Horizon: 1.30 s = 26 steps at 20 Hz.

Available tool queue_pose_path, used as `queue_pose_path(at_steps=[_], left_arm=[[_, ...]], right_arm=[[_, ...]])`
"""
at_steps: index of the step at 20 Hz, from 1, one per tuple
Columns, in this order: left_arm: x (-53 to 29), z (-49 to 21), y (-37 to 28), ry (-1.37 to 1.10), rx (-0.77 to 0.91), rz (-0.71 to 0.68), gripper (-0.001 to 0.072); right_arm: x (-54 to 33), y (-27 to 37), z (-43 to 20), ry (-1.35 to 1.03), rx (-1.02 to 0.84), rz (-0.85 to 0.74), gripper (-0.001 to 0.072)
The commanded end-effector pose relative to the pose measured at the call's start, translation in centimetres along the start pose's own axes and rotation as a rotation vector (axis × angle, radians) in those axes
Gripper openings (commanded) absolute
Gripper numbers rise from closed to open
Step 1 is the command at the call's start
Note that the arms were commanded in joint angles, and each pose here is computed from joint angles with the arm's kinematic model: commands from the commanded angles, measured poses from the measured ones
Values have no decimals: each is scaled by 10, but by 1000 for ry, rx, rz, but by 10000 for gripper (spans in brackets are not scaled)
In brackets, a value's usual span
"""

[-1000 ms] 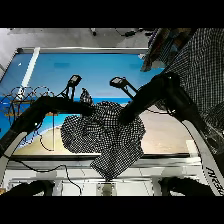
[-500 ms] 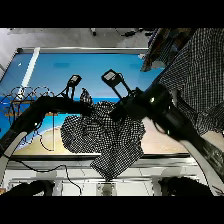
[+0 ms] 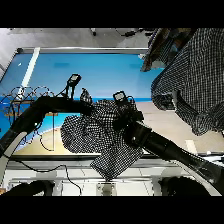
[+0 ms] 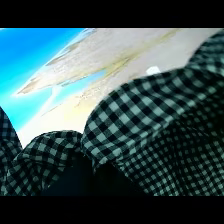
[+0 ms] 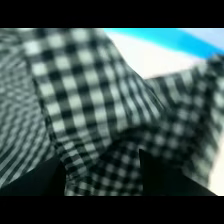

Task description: Fold the clothes and pants, and hang the long-sleeved shirts on hangers.

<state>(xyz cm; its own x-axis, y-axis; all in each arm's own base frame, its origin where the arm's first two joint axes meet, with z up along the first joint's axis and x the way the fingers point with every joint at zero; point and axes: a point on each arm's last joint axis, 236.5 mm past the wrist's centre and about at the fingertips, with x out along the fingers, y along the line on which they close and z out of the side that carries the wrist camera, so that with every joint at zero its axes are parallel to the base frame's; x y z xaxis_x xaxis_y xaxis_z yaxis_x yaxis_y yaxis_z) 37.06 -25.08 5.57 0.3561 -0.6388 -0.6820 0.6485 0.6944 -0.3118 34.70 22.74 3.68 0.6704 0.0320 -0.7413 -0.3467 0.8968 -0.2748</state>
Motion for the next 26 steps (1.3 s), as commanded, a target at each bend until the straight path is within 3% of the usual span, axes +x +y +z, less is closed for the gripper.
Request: queue_pose_path(at_steps=[1, 2, 4, 7, 12, 15, 17, 18, 24, 26], left_arm=[[0, 0, 0, -1, 1, 1, 27], [0, 0, 0, -1, 2, 1, 27], [0, 0, 1, 0, 4, 3, 27], [0, -6, 9, 25, 41, 39, 27], [0, -6, 10, 28, 46, 43, 27], [-2, 6, -5, -25, 40, -18, 41], [-9, 18, -17, -73, 46, -56, 281], [-15, 23, -22, -92, 50, -60, 363], [-127, 47, -47, -250, 185, -18, 376], [-179, 43, -35, -303, 112, 64, 398]], right_arm=[[14, -4, 9, -72, 43, -46, 495], [15, -3, 15, -96, 39, -41, 401], [9, -9, 26, -132, 26, -59, 43], [-37, -29, 50, -142, 19, -58, 33], [-146, -57, 101, -243, 54, 174, 31], [-147, -56, 88, -155, 37, 270, 31], [-132, -56, 74, -75, 16, 281, 31], [-127, -56, 71, -59, -2, 284, 31], [-108, -53, 64, -12, -56, 328, 31], [-108, -50, 64, -15, -76, 338, 31]])
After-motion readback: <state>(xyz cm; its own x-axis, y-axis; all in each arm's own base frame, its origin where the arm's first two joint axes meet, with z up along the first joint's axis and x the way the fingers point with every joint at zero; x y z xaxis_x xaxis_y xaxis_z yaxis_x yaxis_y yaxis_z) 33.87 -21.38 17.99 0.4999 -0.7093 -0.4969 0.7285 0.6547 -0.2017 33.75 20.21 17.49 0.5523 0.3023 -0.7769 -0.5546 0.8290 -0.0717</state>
